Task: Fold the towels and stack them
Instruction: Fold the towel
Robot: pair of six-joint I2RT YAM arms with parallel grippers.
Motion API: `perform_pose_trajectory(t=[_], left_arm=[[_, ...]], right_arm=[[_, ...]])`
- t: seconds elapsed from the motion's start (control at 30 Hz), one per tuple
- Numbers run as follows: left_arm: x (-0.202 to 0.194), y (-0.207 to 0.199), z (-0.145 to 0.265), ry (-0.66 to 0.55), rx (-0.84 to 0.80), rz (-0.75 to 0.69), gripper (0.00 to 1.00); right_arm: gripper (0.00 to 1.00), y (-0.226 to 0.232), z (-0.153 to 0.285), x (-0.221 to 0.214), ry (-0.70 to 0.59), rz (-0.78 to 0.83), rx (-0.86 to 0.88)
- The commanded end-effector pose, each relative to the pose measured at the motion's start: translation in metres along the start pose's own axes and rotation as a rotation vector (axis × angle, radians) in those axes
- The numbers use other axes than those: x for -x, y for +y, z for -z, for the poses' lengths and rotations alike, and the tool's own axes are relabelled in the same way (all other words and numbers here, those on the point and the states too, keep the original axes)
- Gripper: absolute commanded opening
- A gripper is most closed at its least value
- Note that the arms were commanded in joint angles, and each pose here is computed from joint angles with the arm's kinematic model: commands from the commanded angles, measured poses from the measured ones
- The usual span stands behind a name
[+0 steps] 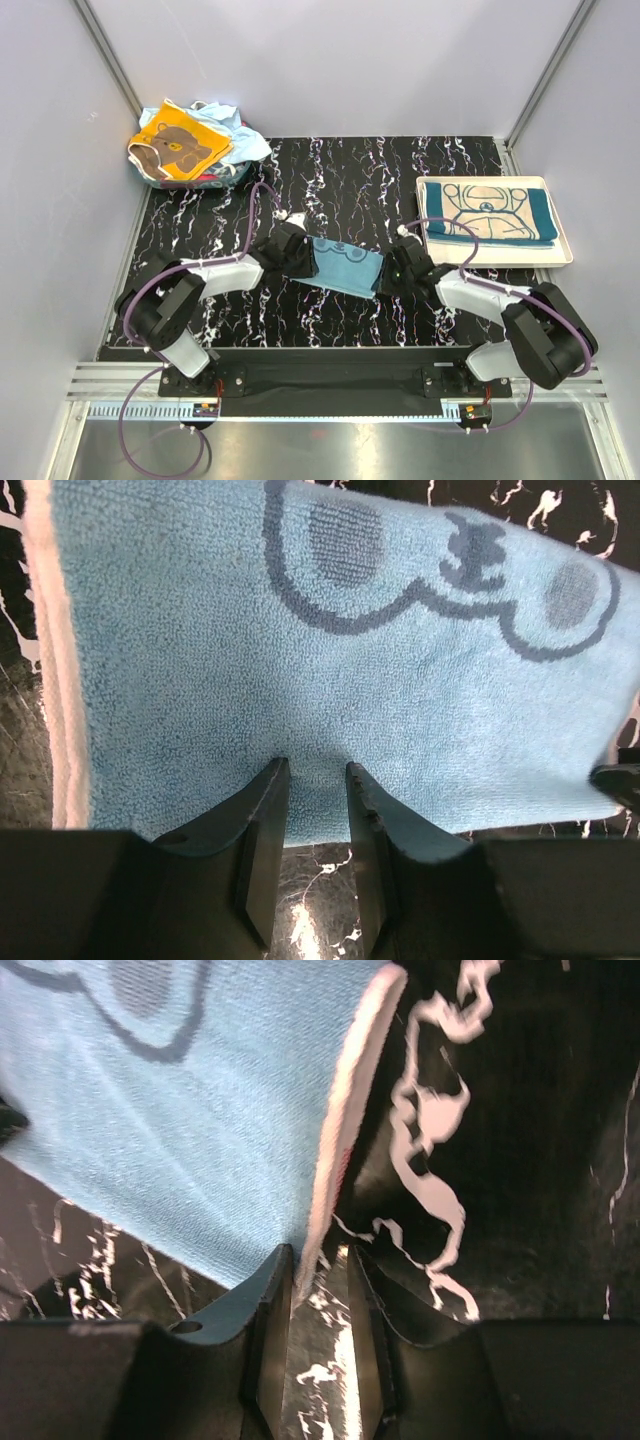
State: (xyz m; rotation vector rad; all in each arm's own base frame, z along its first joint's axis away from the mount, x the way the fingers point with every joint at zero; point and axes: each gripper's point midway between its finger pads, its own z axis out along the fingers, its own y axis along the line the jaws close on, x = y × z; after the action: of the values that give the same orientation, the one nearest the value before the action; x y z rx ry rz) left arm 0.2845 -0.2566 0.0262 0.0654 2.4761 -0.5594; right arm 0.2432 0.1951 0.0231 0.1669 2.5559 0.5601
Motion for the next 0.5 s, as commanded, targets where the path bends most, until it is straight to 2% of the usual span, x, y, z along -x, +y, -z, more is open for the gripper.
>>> perform_pose_trajectory(t=[0.0, 0.47], left_arm=[[0.003, -0.005, 0.004, -0.037, -0.015, 0.011, 0.34], [0.046, -0.037, 0.026, -0.103, -0.054, -0.031, 0.35]], right_arm=[[0.35, 0.006, 0.006, -0.002, -0.021, -0.017, 0.039], [0.37, 0.013, 0.026, 0.022, -0.097, 0.006, 0.027]])
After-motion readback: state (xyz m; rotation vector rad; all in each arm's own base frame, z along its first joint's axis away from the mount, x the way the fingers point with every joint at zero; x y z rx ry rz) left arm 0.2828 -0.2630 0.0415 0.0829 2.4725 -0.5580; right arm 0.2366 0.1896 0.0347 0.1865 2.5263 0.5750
